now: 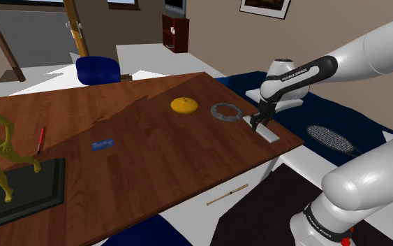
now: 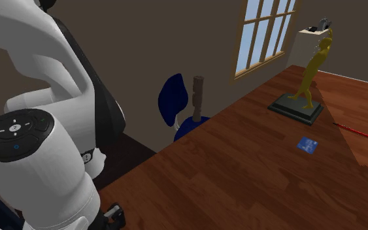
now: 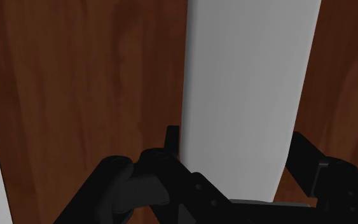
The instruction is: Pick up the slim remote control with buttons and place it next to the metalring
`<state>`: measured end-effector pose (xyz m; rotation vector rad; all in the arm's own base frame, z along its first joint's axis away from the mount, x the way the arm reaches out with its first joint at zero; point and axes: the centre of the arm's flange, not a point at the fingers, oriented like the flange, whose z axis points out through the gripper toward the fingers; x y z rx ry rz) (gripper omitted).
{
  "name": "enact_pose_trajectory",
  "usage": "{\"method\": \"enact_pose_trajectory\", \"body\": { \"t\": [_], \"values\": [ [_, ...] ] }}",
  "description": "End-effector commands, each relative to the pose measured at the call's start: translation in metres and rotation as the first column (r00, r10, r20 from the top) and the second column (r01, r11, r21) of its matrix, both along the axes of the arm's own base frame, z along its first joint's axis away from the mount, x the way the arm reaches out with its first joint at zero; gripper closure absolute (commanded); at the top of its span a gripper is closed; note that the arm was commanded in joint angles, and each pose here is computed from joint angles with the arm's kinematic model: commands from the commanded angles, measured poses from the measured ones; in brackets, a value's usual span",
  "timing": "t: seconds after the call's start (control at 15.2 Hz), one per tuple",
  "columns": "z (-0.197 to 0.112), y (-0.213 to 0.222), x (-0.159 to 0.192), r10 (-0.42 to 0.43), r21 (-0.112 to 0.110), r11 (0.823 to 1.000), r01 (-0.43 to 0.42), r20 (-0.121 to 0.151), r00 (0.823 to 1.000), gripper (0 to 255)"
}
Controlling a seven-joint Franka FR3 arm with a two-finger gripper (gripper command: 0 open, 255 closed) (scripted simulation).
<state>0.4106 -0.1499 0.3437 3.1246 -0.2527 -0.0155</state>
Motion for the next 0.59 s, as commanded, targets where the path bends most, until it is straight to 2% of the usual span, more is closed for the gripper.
{"method": "enact_pose_trajectory", "body": {
  "t": [0.0,0.4,0.46,0.53],
  "values": [
    [-0.0032,-0.0001,-0.0001,0.000,-0.001,1.000,0.000,0.001,1.000,255],
    [-0.0032,-0.0001,-0.0001,0.000,-0.001,1.000,0.000,0.001,1.000,255],
    [-0.0032,-0.0001,-0.0001,0.000,-0.001,1.000,0.000,0.001,1.000,0],
    [-0.0032,-0.0001,-0.0001,0.000,-0.001,1.000,0.000,0.001,1.000,0]
  ]
}}
